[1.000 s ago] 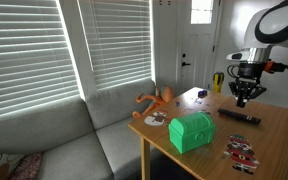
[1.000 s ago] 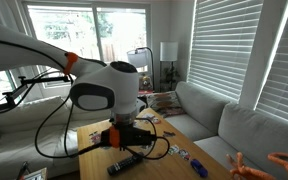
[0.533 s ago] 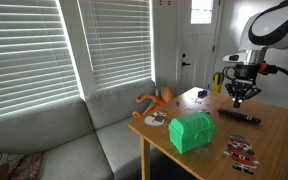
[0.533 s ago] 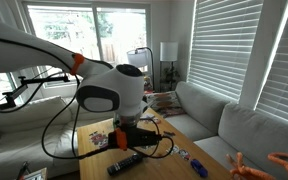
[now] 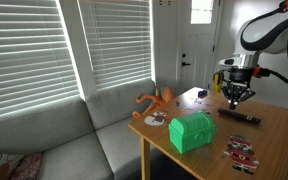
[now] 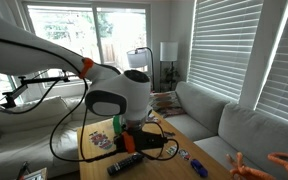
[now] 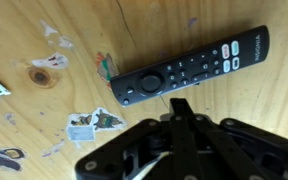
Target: Press the button in the middle of the ring on the black remote
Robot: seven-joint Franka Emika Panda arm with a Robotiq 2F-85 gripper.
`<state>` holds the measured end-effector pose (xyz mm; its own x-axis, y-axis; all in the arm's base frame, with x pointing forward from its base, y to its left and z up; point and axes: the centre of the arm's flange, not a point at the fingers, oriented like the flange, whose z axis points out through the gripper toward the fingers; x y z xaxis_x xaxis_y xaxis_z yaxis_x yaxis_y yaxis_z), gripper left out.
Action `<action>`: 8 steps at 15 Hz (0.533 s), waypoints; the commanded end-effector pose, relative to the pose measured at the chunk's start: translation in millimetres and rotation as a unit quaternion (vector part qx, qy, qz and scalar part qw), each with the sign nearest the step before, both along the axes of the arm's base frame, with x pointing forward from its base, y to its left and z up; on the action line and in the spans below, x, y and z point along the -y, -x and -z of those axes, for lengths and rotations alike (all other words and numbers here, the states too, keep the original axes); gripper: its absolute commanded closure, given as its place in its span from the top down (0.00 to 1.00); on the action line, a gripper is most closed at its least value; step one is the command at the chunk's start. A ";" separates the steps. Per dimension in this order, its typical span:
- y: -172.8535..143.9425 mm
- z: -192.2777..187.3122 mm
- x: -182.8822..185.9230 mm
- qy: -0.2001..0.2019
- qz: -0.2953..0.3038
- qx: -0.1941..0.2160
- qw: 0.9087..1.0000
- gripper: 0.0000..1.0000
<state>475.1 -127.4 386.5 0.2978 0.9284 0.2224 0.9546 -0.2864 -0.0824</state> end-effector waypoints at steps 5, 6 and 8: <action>-19.4 14.6 6.1 -0.008 -0.015 0.012 1.000 0.00; -20.3 16.4 5.9 -0.009 -0.016 0.012 1.000 0.00; -21.8 18.1 4.6 -0.011 -0.018 0.011 1.000 0.00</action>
<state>486.9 -128.9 372.1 0.2811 0.9335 0.2226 0.9595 -0.2692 -0.0830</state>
